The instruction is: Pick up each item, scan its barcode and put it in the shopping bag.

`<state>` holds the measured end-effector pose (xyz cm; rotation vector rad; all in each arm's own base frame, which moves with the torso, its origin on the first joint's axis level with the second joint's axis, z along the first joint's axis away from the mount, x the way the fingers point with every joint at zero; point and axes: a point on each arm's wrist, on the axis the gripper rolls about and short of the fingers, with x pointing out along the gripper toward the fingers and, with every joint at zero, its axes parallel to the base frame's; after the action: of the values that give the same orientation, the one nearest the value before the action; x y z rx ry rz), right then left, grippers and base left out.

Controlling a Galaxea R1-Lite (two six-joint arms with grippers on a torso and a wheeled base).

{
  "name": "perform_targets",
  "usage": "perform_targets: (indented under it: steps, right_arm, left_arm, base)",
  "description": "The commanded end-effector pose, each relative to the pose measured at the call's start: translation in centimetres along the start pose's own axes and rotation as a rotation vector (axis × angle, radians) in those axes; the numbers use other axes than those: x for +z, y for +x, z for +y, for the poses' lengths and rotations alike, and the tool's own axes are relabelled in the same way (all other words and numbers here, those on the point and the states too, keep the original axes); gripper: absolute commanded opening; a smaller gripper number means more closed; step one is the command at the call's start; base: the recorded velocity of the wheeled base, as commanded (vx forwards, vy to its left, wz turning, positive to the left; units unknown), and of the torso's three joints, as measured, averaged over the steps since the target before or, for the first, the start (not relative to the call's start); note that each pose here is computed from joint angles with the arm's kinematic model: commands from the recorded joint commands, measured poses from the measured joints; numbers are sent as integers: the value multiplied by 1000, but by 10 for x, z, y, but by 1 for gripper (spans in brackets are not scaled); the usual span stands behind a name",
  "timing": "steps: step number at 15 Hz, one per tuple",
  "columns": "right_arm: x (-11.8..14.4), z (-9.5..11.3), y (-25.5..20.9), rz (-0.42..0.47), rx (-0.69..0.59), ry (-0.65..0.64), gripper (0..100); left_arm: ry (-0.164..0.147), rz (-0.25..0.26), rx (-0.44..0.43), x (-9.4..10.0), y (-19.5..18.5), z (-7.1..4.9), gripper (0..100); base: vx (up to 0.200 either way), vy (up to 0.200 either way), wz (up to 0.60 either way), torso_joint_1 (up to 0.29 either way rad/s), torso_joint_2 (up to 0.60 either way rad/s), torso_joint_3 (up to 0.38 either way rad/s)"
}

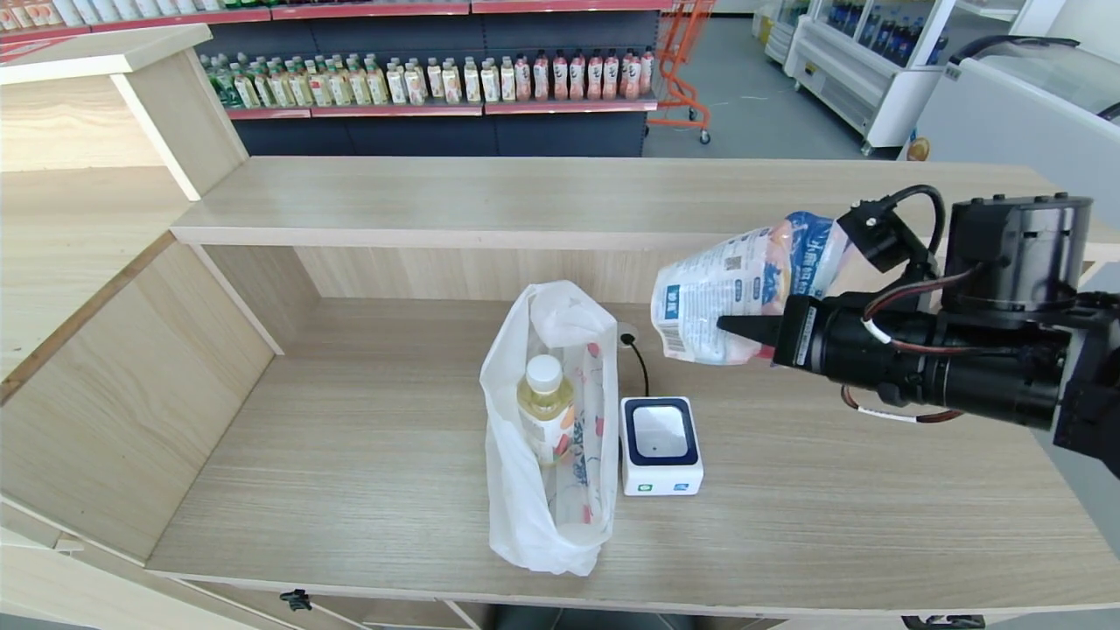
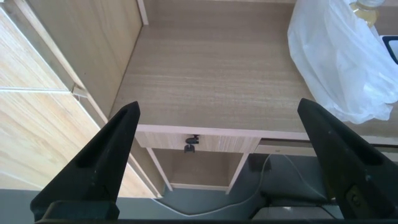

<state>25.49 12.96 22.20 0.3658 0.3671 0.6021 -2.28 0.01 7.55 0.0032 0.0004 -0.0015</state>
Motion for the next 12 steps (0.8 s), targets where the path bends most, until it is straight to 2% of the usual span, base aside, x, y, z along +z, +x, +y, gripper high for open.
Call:
perform_targets:
  steps: [1,2,5,10,12]
  right_arm:
    - [-18,5,12,80,14,5,0]
    - [-30,-2,20,129,-6,7,0]
    - [-46,-14,43,190,-34,-29,0]
    - [-58,-21,86,170,-10,-81,0]
    - [-64,-25,99,188,-8,-150,0]
  left_arm:
    - [0,0,1,0,0,0,100]
    - [0,0,0,0,0,0,100]
    - [0,0,1,0,0,0,100]
    - [0,0,1,0,0,0,100]
    - [0,0,0,0,0,0,100]
  base:
    - [0,0,0,0,0,0]
    - [0,0,0,0,0,0]
    - [0,0,0,0,0,0]
    - [0,0,0,0,0,0]
    - [0,0,0,0,0,0]
